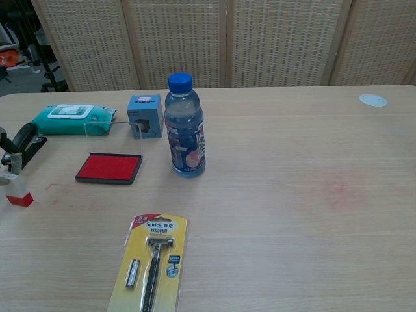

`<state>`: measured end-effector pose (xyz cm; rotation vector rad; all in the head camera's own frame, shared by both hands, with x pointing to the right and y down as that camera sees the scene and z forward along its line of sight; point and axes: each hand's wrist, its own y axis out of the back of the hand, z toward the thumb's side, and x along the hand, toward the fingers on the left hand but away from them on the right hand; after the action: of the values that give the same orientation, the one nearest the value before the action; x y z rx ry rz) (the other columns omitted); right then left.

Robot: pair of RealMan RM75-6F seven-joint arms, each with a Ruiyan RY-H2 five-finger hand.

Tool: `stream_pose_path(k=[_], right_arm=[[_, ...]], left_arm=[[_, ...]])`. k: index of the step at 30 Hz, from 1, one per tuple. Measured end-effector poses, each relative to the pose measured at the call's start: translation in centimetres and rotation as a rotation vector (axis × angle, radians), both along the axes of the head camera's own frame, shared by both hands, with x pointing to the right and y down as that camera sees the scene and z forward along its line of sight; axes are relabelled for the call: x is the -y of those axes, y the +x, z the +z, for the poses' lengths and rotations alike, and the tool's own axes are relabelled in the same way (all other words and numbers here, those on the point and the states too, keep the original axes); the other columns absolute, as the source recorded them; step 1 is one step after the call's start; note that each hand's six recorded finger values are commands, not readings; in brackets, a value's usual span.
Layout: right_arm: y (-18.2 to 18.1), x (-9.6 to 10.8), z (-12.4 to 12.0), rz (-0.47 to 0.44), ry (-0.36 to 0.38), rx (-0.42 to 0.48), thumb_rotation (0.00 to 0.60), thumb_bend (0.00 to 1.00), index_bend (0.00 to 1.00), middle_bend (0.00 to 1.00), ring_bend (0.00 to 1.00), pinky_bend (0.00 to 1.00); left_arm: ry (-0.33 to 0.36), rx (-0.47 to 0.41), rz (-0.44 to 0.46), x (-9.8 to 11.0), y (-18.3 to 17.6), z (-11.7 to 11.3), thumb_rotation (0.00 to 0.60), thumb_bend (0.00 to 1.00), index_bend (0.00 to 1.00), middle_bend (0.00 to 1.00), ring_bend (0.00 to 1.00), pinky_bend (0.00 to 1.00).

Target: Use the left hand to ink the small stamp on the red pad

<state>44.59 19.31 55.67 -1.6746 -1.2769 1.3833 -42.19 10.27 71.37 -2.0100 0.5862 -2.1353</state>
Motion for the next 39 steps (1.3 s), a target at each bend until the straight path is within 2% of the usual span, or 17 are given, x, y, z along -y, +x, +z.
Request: stream_pose_path(k=[7, 13, 18, 21, 23, 24, 25, 26, 27, 28, 29, 30, 32, 36, 39], right_arm=[[0.0, 0.0, 0.0, -0.002, 0.001, 0.001, 0.6, 0.0, 0.0, 0.0, 0.0, 0.0], [0.0, 0.0, -0.2, 0.003, 0.004, 0.005, 0.6, 0.0, 0.0, 0.0, 0.0, 0.0], [0.1, 0.0, -0.2, 0.004, 0.003, 0.006, 0.6, 0.0, 0.0, 0.0, 0.0, 0.0], [0.0, 0.0, -0.2, 0.002, 0.004, 0.007, 0.6, 0.0, 0.0, 0.0, 0.0, 0.0], [0.1, 0.0, -0.2, 0.002, 0.004, 0.006, 0.6, 0.0, 0.0, 0.0, 0.0, 0.0], [0.1, 0.0, -0.2, 0.003, 0.004, 0.006, 0.6, 0.0, 0.0, 0.0, 0.0, 0.0], [0.1, 0.0, -0.2, 0.003, 0.004, 0.006, 0.6, 0.0, 0.0, 0.0, 0.0, 0.0], [0.1, 0.0, -0.2, 0.004, 0.005, 0.006, 0.6, 0.0, 0.0, 0.0, 0.0, 0.0], [0.1, 0.0, -0.2, 0.004, 0.005, 0.006, 0.6, 0.0, 0.0, 0.0, 0.0, 0.0], [0.1, 0.0, -0.2, 0.004, 0.005, 0.007, 0.6, 0.0, 0.0, 0.0, 0.0, 0.0], [0.1, 0.0, -0.2, 0.004, 0.005, 0.007, 0.6, 0.0, 0.0, 0.0, 0.0, 0.0], [0.1, 0.0, -0.2, 0.004, 0.006, 0.007, 0.6, 0.0, 0.0, 0.0, 0.0, 0.0], [0.1, 0.0, -0.3, 0.002, 0.007, 0.007, 0.6, 0.0, 0.0, 0.0, 0.0, 0.0], [-0.1, 0.0, -0.4, -0.01, 0.019, 0.009, 0.6, 0.0, 0.0, 0.0, 0.0, 0.0], [-0.2, -0.1, -0.3, -0.017, 0.02, 0.01, 0.6, 0.0, 0.0, 0.0, 0.0, 0.0]], left_arm=[[-0.002, 0.001, 0.006, -0.2, -0.3, -0.5, 0.6, 0.32, 0.47, 1.0, 1.0, 0.93], [0.029, -0.024, -0.019, 0.3, -0.4, -1.5, 0.6, 0.32, 0.47, 1.0, 1.0, 0.93], [0.01, -0.029, -0.011, -0.1, -0.9, -2.0, 0.6, 0.32, 0.47, 0.99, 1.0, 0.93], [0.001, -0.035, -0.014, -0.2, -1.1, -2.3, 0.6, 0.31, 0.45, 0.95, 0.99, 0.92], [0.01, -0.046, -0.019, 0.0, -1.0, -2.7, 0.6, 0.25, 0.4, 0.84, 0.89, 0.87], [0.019, -0.052, -0.023, 0.2, -0.9, -2.9, 0.6, 0.21, 0.33, 0.71, 0.75, 0.79], [0.036, -0.062, -0.029, 0.4, -0.8, -3.1, 0.6, 0.16, 0.24, 0.54, 0.57, 0.66], [0.054, -0.071, -0.033, 0.6, -0.7, -3.4, 0.6, 0.14, 0.17, 0.4, 0.44, 0.56], [0.074, -0.08, -0.036, 0.8, -0.6, -3.7, 0.6, 0.11, 0.08, 0.21, 0.24, 0.39], [0.106, -0.094, -0.039, 1.1, -0.4, -4.2, 0.6, 0.08, 0.02, 0.07, 0.09, 0.24], [0.131, -0.104, -0.039, 1.2, -0.4, -4.6, 0.6, 0.07, 0.01, 0.02, 0.04, 0.16], [0.157, -0.114, -0.037, 1.3, -0.3, -5.1, 0.6, 0.06, 0.0, 0.0, 0.0, 0.07], [0.226, -0.128, -0.026, 1.4, -0.5, -6.1, 0.6, 0.04, 0.0, 0.0, 0.0, 0.0], [0.398, -0.116, -0.02, 1.1, -2.2, -8.0, 0.6, 0.02, 0.0, 0.0, 0.0, 0.0], [0.567, -0.097, -0.039, 0.2, -4.0, -9.5, 0.6, 0.02, 0.0, 0.0, 0.0, 0.0]])
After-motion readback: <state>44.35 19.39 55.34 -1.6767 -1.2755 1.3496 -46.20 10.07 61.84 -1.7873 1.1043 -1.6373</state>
